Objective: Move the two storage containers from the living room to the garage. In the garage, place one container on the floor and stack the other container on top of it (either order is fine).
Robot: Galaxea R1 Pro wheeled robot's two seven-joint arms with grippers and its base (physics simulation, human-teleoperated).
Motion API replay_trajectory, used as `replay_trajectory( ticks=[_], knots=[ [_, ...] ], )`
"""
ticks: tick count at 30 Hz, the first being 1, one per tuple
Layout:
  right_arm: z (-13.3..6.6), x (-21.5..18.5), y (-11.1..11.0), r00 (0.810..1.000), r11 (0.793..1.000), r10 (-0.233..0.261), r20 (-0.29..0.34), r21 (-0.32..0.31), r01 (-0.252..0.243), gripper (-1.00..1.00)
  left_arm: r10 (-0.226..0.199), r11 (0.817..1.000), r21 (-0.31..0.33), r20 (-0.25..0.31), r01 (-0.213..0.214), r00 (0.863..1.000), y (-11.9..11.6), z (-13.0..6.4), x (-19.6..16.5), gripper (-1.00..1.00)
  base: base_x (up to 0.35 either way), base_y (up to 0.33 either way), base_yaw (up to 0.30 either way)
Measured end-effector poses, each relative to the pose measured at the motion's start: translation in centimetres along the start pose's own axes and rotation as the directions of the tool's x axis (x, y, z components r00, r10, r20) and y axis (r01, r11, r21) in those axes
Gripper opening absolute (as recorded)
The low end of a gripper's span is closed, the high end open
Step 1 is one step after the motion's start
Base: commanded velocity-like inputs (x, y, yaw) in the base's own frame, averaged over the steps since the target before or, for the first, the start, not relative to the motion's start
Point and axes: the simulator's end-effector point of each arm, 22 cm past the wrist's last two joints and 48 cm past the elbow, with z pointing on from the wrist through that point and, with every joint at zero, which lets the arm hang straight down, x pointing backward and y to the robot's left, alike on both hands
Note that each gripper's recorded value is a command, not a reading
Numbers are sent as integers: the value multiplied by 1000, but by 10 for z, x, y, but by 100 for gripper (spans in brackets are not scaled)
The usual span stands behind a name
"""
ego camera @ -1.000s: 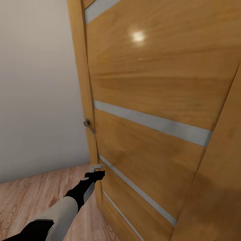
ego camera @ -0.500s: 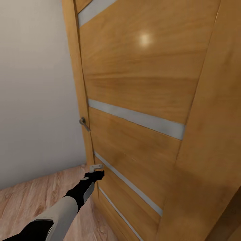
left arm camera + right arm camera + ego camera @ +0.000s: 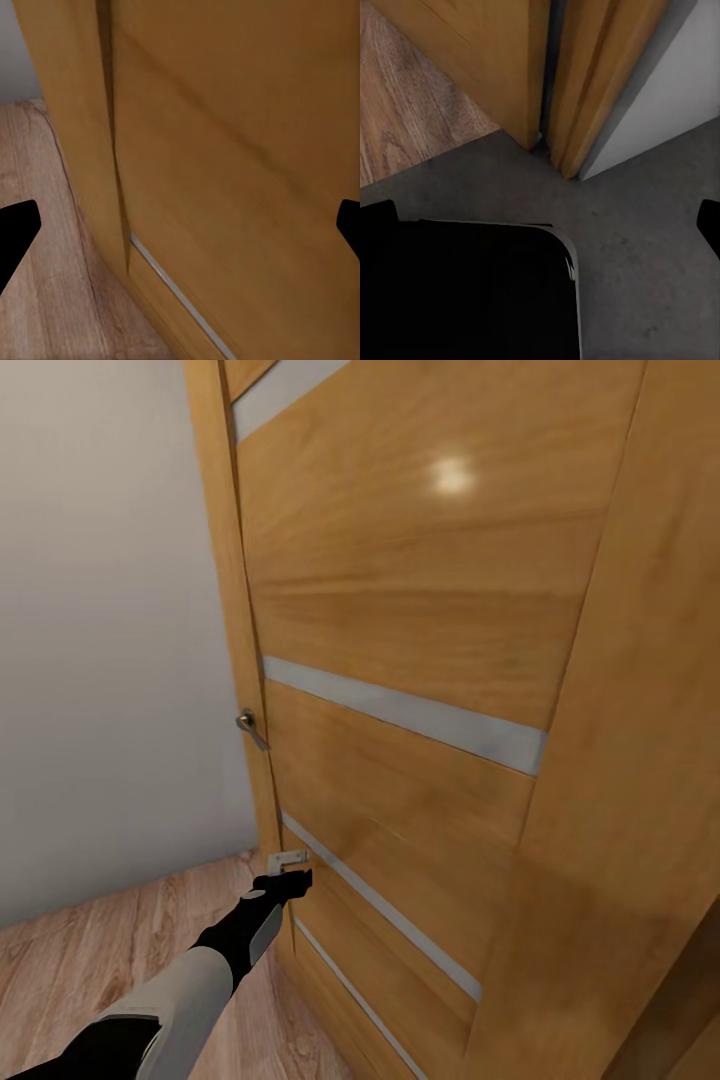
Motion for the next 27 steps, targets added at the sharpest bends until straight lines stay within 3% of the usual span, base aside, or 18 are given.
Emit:
replay_trajectory(
  ticks=[27],
  knots=[
    [0, 0, 0, 1000, 1000, 0, 0, 0, 0, 100, -3, 1000, 8, 0, 3, 1000, -3, 0, 0, 100, 17, 23, 0]
  ],
)
